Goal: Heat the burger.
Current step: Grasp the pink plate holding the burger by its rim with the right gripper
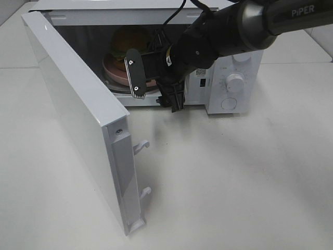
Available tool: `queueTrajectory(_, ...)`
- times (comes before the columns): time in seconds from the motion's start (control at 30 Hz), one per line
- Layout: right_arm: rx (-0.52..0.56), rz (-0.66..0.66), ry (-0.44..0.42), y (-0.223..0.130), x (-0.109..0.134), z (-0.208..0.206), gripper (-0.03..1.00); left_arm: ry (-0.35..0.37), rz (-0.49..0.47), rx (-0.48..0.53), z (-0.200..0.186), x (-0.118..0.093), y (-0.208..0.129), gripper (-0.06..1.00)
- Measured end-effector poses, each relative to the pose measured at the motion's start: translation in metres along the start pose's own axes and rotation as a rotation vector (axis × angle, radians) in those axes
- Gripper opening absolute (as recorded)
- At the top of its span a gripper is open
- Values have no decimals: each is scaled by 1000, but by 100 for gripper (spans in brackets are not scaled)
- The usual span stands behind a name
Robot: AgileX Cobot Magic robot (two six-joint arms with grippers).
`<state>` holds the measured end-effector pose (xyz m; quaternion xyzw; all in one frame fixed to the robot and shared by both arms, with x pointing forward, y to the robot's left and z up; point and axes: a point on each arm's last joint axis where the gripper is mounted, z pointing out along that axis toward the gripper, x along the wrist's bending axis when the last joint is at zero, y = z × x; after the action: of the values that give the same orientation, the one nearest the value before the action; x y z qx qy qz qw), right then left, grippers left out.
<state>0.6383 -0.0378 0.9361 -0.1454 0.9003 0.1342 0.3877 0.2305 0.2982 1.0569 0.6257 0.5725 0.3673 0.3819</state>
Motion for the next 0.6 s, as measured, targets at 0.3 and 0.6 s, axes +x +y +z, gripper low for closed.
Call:
queueTrajectory(0.3, 13, 29, 3, -12, 2, 15, 87, 0, 0, 0, 0, 0, 0, 99)
queueTrajectory(0.6, 12, 36, -4, -12, 1, 29, 86, 0, 0, 0, 0, 0, 0, 99)
